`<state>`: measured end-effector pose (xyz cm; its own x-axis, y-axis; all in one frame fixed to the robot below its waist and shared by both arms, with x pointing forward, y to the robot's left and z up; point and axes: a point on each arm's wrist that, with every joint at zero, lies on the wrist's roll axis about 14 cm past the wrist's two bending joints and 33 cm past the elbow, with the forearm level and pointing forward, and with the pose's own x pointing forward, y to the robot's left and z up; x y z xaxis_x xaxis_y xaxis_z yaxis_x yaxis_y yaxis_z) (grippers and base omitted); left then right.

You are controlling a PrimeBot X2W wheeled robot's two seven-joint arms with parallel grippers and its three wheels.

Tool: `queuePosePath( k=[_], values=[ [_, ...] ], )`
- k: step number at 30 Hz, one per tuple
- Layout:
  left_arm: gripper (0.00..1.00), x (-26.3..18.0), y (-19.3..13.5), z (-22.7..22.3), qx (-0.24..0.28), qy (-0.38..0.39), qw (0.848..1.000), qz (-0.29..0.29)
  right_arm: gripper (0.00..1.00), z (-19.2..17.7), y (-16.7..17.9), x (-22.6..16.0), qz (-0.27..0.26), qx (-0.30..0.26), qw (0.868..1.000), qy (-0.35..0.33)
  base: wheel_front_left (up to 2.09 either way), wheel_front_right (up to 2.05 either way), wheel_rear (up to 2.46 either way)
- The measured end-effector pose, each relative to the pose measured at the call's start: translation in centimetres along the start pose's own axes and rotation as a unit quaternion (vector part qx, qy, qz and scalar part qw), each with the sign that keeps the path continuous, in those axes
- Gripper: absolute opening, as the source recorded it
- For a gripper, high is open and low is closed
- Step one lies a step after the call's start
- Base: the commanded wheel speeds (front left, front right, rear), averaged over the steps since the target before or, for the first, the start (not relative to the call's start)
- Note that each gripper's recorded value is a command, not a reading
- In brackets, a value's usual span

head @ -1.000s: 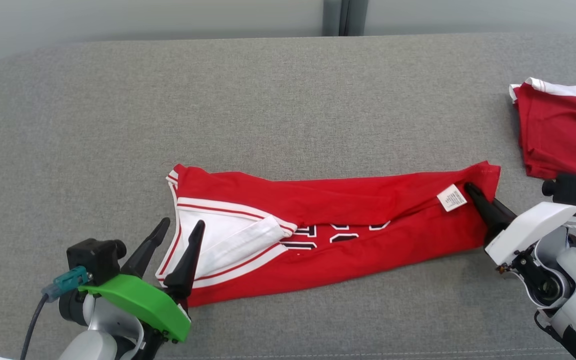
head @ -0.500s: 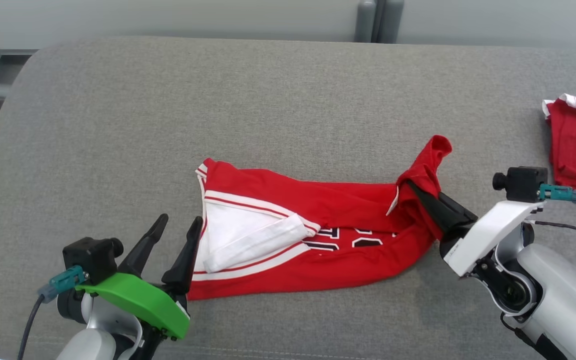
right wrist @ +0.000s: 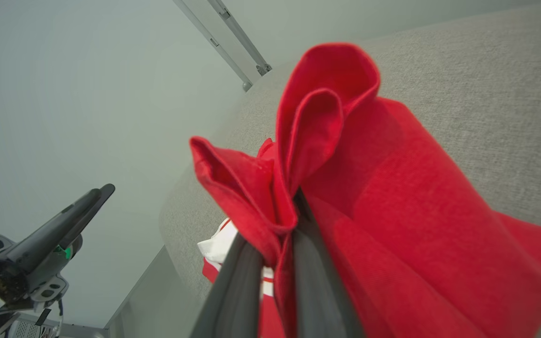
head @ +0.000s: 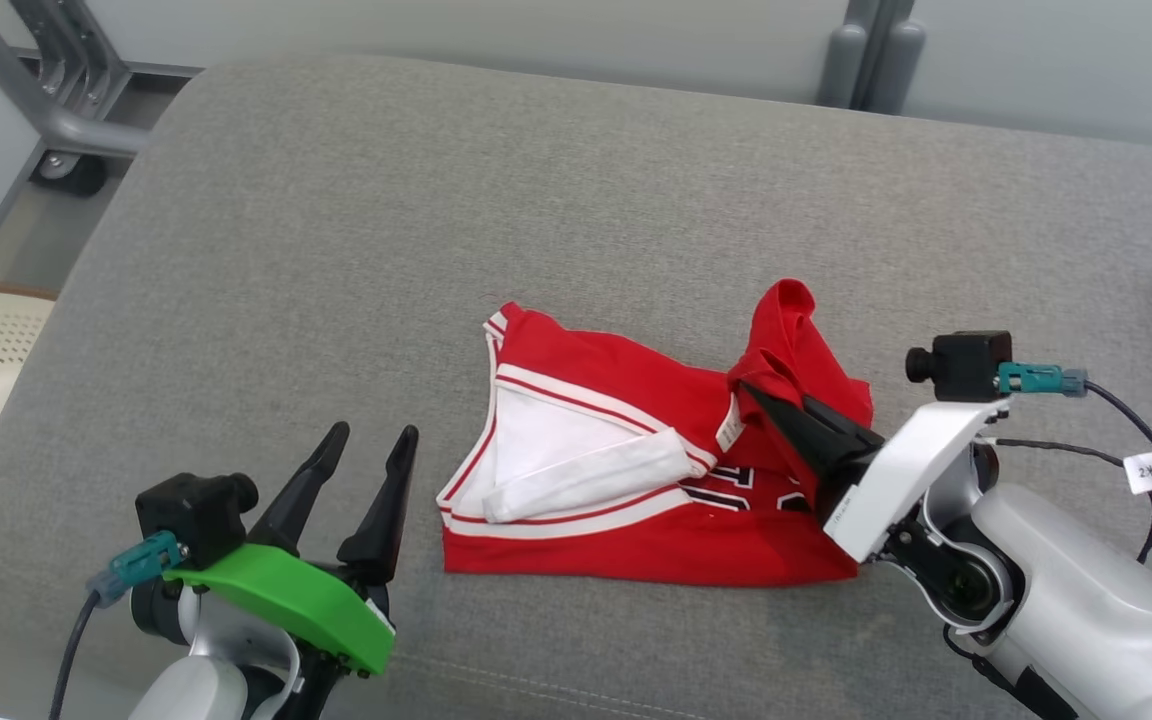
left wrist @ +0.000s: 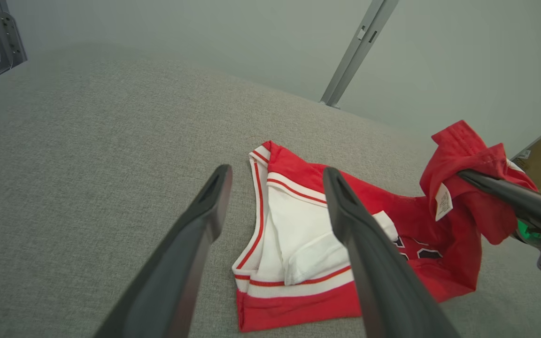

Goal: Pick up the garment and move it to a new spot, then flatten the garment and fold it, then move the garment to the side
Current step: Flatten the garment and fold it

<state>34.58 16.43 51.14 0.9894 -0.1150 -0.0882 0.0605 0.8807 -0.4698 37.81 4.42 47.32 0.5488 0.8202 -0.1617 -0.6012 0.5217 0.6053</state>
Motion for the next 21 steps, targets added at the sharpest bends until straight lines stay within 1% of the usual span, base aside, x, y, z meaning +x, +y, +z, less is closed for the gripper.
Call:
queuePosePath(
  k=[10,14,21],
  values=[
    [1.00,-2.3,2.4,1.2,-0.002,-0.024,0.998,0.050,0.00,-2.2,3.3,4.5,0.043,-0.009,0.996,0.072,0.00,0.00,0.00],
    [1.00,-3.2,3.4,1.6,-0.002,-0.031,0.997,0.069,0.00,-2.4,4.7,6.1,0.064,-0.013,0.994,0.084,0.00,0.00,0.00],
    [1.00,-4.2,4.8,2.0,-0.001,-0.040,0.994,0.097,0.00,-3.9,5.7,7.9,0.079,-0.019,0.989,0.124,0.00,0.00,0.00]
  ],
)
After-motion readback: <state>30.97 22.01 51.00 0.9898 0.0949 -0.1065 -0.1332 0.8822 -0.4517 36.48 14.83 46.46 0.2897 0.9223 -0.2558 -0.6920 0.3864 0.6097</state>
